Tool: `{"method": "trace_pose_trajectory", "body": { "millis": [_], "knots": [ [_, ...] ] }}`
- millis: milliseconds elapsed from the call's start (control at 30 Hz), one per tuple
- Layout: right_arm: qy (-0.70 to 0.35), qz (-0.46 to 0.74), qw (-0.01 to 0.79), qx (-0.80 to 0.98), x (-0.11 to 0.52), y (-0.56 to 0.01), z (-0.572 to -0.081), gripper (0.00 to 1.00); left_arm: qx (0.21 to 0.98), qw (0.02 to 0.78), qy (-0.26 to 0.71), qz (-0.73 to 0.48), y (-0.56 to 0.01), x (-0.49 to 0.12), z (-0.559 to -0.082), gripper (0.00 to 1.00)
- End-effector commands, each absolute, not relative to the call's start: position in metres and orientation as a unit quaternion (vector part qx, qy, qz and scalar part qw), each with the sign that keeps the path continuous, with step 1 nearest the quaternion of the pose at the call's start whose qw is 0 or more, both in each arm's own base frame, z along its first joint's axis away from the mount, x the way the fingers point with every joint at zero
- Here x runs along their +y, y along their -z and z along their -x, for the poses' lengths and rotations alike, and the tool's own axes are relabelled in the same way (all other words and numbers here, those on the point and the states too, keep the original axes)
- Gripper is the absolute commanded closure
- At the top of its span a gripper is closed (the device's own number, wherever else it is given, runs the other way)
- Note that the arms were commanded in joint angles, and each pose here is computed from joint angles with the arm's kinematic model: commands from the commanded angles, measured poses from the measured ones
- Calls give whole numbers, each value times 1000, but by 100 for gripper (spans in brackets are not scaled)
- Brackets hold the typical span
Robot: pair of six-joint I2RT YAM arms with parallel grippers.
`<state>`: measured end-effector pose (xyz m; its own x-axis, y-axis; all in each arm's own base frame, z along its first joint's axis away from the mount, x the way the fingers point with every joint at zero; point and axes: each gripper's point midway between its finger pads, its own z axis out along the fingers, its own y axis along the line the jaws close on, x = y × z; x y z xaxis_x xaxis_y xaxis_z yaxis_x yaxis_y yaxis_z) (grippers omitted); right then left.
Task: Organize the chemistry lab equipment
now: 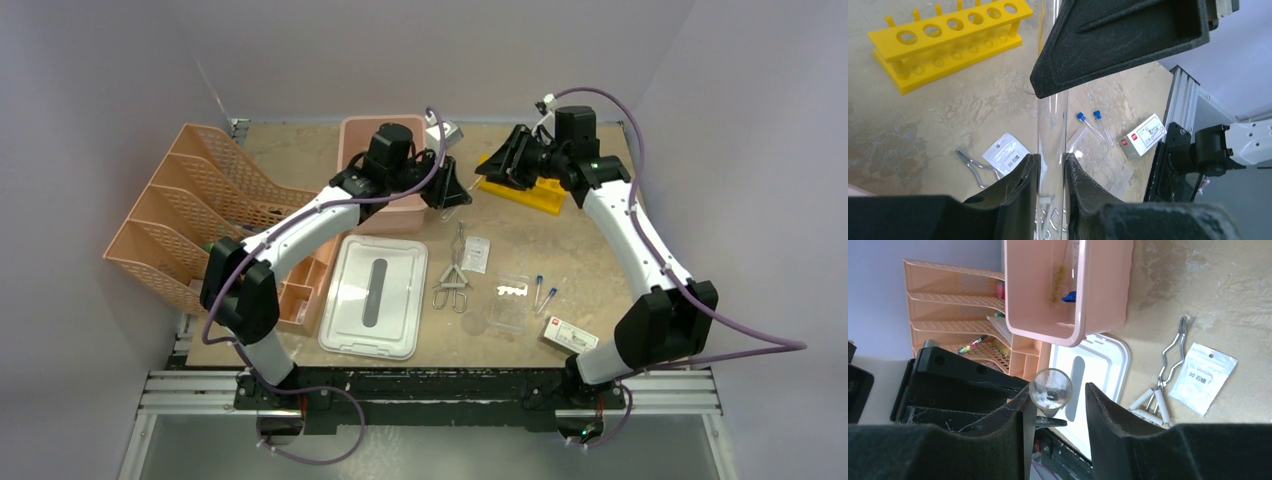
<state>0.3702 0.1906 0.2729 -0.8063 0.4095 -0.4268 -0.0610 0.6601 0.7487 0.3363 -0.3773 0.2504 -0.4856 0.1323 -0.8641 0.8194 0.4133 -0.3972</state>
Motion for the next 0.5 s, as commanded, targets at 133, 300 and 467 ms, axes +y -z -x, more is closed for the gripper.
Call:
{"method": "trace_pose_trajectory", "body": {
  "millis": [133, 300, 467],
  "knots": [
    [-411, -95, 323, 847, 192, -289, -381, 60, 711, 405, 435, -375, -275, -365, -338, 100],
    [-426, -105, 326, 837, 196, -293, -390, 62, 717, 410, 428, -367, -271, -364, -341, 100],
    [-442, -105, 324, 830, 200, -297, -389, 78, 716, 417, 425, -363, -272, -363, -344, 100]
  ]
}}
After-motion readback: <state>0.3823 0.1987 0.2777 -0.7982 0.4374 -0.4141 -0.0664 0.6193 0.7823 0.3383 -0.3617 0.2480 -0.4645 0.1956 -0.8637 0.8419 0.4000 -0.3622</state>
